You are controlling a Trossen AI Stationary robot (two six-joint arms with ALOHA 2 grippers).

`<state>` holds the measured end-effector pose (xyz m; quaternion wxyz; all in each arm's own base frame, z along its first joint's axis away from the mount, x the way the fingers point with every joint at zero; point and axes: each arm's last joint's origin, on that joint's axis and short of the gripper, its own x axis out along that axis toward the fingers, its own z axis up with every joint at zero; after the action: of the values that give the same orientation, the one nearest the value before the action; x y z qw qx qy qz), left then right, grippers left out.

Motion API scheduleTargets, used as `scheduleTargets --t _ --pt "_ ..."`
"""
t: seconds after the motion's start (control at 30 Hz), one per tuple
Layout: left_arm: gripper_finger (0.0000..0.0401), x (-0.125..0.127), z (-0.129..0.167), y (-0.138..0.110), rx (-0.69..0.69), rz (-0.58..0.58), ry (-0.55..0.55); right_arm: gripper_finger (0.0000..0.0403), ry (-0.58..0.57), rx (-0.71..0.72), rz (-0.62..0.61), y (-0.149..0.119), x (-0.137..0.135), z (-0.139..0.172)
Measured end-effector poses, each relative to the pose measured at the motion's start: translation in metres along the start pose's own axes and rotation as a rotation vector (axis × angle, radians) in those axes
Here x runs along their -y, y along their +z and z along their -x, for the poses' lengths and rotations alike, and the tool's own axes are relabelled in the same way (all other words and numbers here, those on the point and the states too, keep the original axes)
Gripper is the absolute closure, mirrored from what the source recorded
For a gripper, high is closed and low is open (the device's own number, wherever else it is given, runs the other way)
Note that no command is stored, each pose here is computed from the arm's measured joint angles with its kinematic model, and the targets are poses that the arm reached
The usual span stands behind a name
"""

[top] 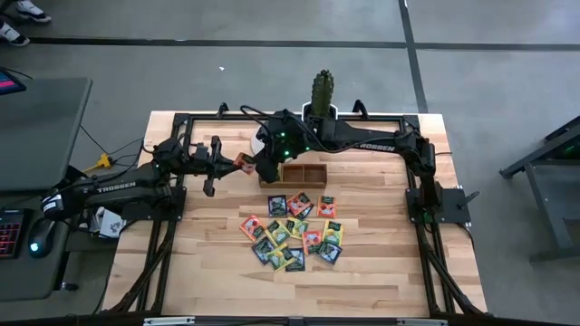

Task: Pick & Place Tea
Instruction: Put the orange tea bag into the middle section of the wooden organizer

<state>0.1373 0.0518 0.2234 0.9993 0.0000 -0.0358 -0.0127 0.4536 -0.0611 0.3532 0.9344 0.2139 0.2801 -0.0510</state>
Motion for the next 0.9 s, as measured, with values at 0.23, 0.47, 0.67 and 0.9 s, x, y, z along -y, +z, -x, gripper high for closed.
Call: scheduleTargets --t 0.23,0.47,0.67,0.9 --pt "0.0295 0.0 0.0 0.0 0.0 0.028 -0.009 0.0402 -0.058 -0.082 -0.007 -0.009 0.004 0.001" --pt "0.0192 0.001 0.0 0.0 -0.005 0.054 -0.043 0.0402 -0.159 -0.254 0.042 -0.026 0.011 0.004" --pt "0.0164 0.003 0.0 -0.001 -0.012 0.077 -0.092 0.0402 -0.239 -0.367 0.214 -0.033 0.021 0.009" --pt "0.0162 0.003 0.0 -0.001 -0.012 0.077 -0.093 0.0403 -0.281 -0.49 0.228 -0.054 0.054 -0.001"
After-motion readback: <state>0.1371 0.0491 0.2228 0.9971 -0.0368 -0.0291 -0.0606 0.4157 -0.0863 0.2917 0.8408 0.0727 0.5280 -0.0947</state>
